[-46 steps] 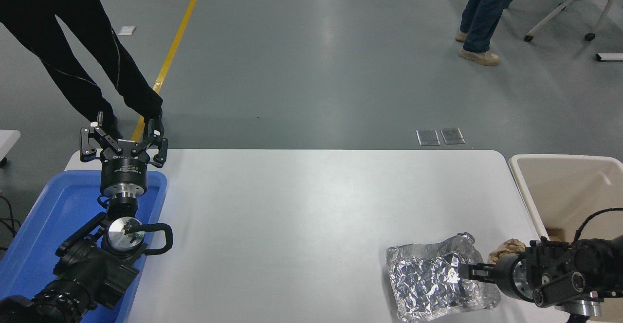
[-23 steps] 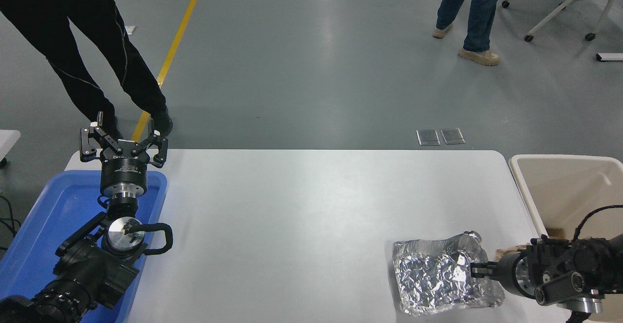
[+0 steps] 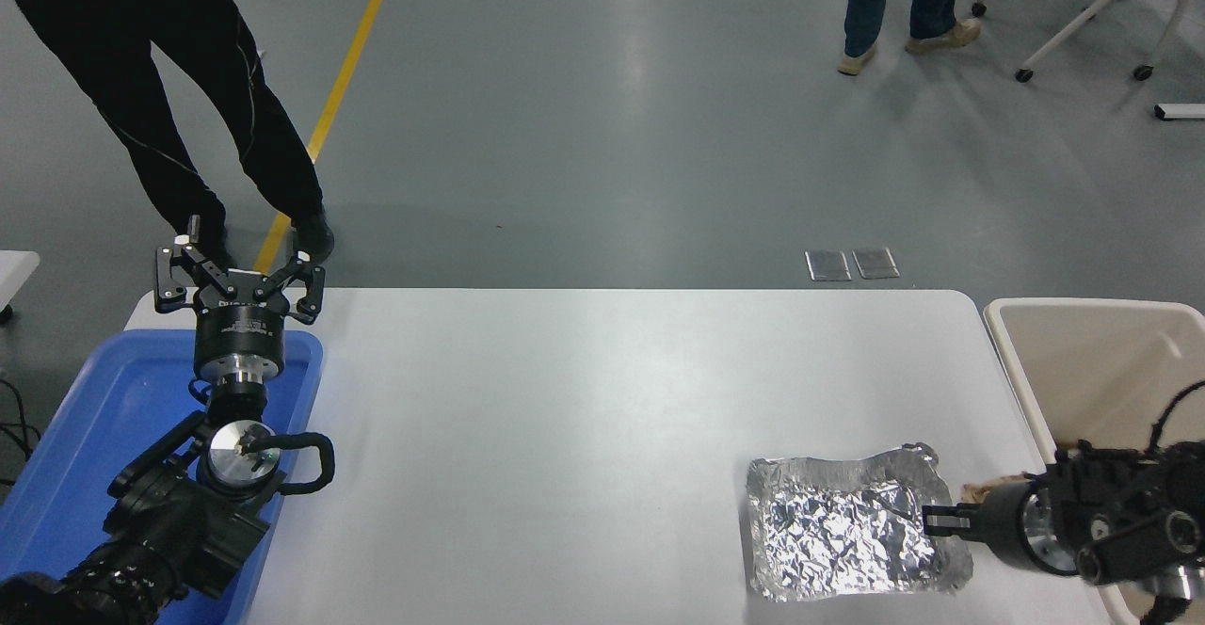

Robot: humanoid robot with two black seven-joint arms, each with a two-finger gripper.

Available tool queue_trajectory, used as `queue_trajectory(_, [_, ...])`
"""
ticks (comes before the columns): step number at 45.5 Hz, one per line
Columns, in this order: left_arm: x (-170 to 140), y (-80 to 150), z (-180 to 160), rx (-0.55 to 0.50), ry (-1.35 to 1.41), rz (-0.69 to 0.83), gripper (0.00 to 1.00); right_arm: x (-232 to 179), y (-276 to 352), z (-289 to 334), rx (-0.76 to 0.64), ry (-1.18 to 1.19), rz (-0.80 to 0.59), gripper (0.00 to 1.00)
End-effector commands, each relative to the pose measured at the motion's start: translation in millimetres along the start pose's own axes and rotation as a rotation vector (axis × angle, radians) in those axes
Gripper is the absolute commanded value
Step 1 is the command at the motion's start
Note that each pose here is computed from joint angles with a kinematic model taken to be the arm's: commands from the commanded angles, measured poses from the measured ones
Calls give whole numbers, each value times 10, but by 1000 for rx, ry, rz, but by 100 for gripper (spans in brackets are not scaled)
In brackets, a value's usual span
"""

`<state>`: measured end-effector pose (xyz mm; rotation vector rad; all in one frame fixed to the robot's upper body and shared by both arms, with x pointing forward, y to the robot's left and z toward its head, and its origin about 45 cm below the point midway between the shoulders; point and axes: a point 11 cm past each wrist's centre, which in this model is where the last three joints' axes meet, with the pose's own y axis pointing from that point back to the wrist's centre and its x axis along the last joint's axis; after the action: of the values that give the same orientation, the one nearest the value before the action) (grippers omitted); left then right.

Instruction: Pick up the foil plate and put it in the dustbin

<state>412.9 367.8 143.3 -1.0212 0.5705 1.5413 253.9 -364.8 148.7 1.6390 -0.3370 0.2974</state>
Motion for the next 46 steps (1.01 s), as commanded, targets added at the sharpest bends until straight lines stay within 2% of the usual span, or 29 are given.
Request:
queue_trajectory(1, [3,1,1,0,-1,1,99,433,615,-122,78,-19,29,0])
queue_trajectory(20, [11,4,9,-1,-1,3,99,1259,1649,-523,224,11,26,0])
queue_trajectory(36, [4,1,2,-1,0,2,99,1405,2279,-841,286,44,-74,0])
queue_trajectory(46, [11,4,9,-1,-1,3,99,1412,2383,-874,290,45,-88,0])
